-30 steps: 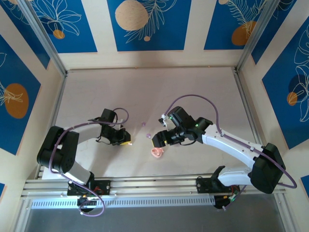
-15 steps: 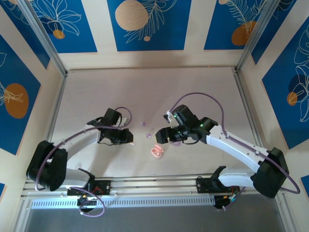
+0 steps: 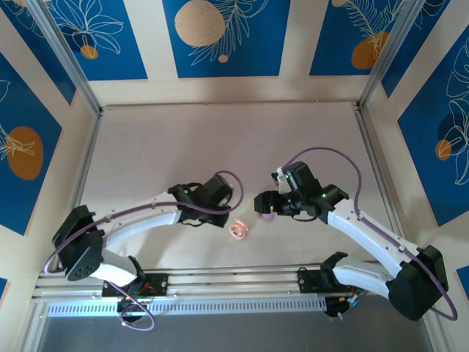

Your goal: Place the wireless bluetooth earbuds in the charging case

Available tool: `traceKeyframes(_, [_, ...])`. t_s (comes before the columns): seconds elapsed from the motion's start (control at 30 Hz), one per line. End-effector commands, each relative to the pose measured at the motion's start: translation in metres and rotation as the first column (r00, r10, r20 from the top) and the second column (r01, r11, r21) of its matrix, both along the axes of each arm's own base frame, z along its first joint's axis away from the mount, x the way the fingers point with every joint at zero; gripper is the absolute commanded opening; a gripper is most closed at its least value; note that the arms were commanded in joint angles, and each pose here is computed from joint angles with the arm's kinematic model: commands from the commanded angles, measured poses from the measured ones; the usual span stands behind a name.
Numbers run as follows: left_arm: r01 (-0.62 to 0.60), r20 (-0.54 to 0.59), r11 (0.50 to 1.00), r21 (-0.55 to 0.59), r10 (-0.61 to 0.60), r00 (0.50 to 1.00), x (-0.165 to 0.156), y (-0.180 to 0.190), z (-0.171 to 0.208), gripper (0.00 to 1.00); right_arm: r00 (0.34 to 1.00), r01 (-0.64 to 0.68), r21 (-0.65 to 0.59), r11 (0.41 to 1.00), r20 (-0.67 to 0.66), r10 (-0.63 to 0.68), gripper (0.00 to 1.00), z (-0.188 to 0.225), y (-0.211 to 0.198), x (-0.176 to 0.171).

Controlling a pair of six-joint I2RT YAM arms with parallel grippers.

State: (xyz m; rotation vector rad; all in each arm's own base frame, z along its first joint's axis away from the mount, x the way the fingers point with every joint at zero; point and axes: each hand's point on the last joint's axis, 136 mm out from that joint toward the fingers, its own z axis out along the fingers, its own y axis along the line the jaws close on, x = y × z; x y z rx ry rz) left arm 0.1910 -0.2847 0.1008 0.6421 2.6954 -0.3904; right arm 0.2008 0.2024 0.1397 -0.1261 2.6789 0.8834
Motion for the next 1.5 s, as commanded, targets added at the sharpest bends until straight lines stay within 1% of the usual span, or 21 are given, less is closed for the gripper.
traceKeyframes(0.0, [0.06,0.091,0.993,0.104,-0.069,0.993,0.004,-0.007,0.001,0.09,0.999,0.024,0.027,0.999,-0.038,-0.023,0.71,-0.002,-0.006,-0.007])
traceKeyframes(0.23, [0.158,0.148,0.975,0.157,-0.182,0.972,0.001,-0.026,-0.011,0.09,0.997,0.048,0.079,0.996,-0.056,-0.044,0.71,-0.003,-0.016,-0.014])
traceKeyframes(0.37, [0.19,0.18,0.961,0.202,-0.227,0.957,0.003,-0.027,-0.015,0.09,1.0,-0.018,0.168,0.986,-0.016,0.02,0.71,0.006,-0.01,-0.027])
traceKeyframes(0.5, [0.209,0.19,0.952,0.223,-0.253,0.949,0.004,-0.028,-0.019,0.09,0.998,-0.064,0.206,0.976,0.018,0.061,0.71,0.01,-0.009,-0.039])
traceKeyframes(0.67, [0.257,0.186,0.939,0.228,-0.301,0.935,-0.003,-0.037,-0.027,0.09,0.998,-0.07,0.209,0.975,0.012,0.069,0.71,0.006,-0.012,-0.047])
traceKeyframes(1.0, [0.315,0.21,0.909,0.274,-0.376,0.902,-0.01,-0.034,-0.034,0.08,0.998,-0.061,0.2,0.978,0.005,0.061,0.71,0.002,-0.013,-0.047])
traceKeyframes(1.17, [0.326,0.202,0.894,0.308,-0.397,0.896,-0.01,-0.029,-0.041,0.07,0.998,-0.06,0.198,0.978,0.006,0.06,0.71,0.002,-0.013,-0.045])
traceKeyframes(1.47, [0.349,0.198,0.881,0.32,-0.423,0.884,-0.011,-0.032,-0.05,0.06,0.998,-0.058,0.201,0.978,0.008,0.058,0.71,0.005,-0.013,-0.044])
